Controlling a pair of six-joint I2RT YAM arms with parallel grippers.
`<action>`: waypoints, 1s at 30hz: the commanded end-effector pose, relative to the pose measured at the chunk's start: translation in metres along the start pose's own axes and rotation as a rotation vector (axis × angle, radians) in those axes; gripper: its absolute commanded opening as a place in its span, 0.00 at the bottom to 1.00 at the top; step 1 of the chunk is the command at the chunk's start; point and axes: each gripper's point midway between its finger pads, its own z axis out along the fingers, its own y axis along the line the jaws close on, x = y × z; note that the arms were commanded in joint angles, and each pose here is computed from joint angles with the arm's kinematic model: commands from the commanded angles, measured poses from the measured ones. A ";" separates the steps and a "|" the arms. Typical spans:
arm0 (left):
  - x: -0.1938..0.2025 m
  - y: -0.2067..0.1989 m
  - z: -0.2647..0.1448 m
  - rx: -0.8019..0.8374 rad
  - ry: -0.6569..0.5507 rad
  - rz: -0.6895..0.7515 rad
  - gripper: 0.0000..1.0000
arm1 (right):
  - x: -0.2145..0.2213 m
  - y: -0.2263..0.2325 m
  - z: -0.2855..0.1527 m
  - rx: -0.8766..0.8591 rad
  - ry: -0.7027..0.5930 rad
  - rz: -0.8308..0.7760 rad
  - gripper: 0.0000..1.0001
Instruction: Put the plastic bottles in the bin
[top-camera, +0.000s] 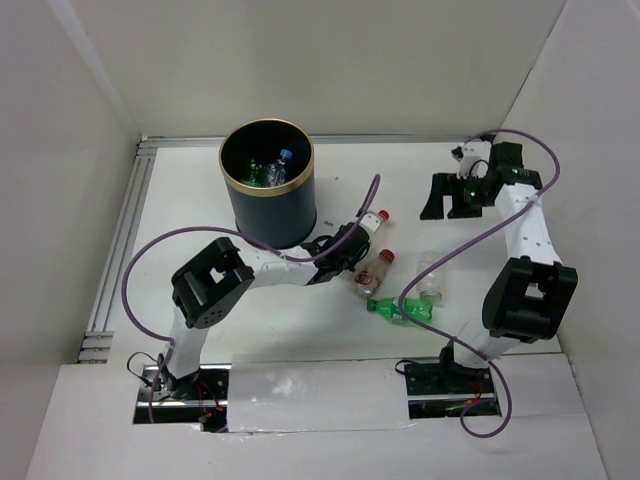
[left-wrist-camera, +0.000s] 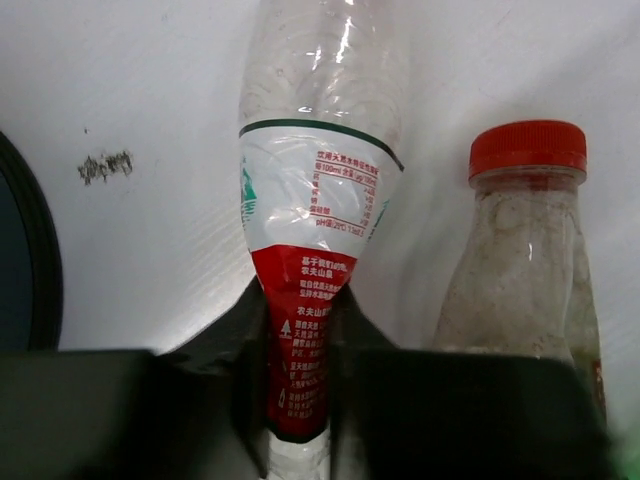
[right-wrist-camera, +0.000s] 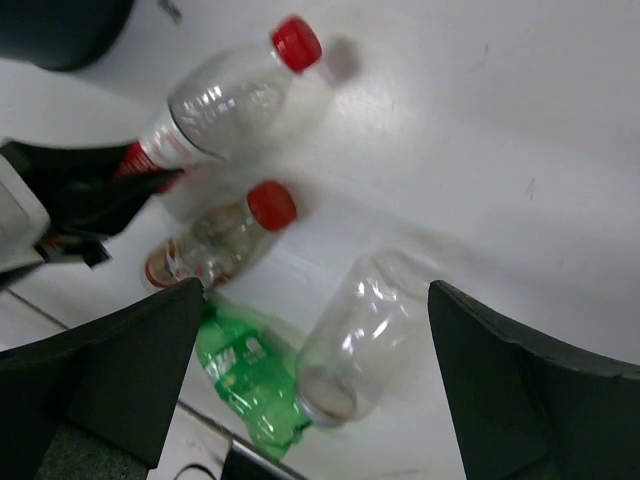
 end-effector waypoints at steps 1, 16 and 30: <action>-0.054 0.005 -0.028 0.017 -0.088 -0.039 0.01 | 0.032 -0.002 -0.023 0.068 0.088 -0.031 1.00; -0.258 0.188 -0.244 -0.421 -0.716 -0.299 0.09 | 0.125 -0.032 0.012 0.011 0.464 0.107 0.97; -0.182 0.302 -0.173 -0.654 -0.483 -0.395 0.49 | 0.153 -0.045 0.049 -0.048 0.608 0.235 0.93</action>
